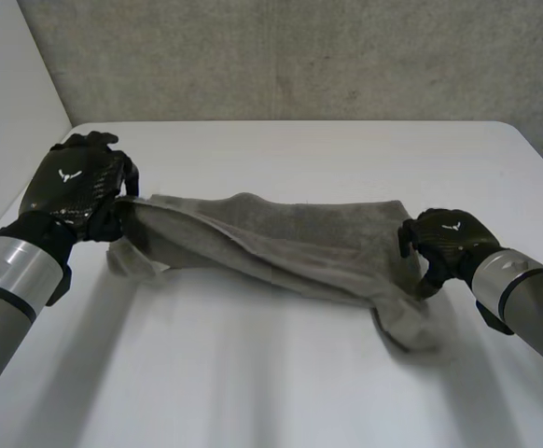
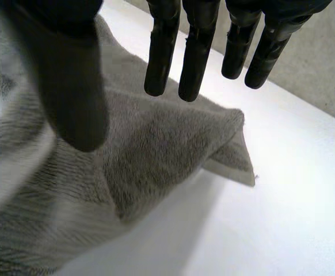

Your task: Fold the towel.

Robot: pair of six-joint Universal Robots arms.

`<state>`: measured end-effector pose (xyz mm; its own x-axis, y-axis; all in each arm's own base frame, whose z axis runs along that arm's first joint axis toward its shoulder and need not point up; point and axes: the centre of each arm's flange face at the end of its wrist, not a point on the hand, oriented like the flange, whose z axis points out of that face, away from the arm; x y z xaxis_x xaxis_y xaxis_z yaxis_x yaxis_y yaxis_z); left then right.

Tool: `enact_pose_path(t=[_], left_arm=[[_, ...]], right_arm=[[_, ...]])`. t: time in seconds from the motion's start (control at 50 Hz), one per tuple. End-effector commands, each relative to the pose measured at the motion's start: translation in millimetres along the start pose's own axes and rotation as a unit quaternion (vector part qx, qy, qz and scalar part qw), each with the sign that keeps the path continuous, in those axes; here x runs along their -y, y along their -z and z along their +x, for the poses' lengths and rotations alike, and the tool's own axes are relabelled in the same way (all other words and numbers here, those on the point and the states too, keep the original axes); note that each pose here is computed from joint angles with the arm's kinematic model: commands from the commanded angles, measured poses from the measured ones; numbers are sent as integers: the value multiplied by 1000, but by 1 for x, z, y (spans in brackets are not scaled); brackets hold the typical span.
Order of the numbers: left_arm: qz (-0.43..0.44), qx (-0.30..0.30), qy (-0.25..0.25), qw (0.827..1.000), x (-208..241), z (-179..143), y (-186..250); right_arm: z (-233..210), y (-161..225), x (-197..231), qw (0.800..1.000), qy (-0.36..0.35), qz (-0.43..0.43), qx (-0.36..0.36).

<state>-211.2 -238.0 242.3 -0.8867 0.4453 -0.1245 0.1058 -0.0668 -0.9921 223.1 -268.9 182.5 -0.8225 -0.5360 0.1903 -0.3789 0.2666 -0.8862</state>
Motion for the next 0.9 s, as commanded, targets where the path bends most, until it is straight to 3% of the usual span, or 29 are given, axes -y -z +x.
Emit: enact_pose_path(t=[0.02,0.22,0.38,0.64,0.9], left_arm=[[-8,2,2,1000,-7,-1,1],[-17,26,5,1000,-13,-16,-3],[-22,22,7,999,-16,-13,0],[-30,17,10,999,-20,-9,1],[-30,17,10,999,-20,-9,0]], right_arm=[[-4,4,-20,999,-7,-32,8],[-9,18,-40,997,-24,-78,16],[-15,45,-20,999,-26,-38,12],[-53,73,-37,994,-26,-76,70],[-64,54,-55,993,-28,-88,73]])
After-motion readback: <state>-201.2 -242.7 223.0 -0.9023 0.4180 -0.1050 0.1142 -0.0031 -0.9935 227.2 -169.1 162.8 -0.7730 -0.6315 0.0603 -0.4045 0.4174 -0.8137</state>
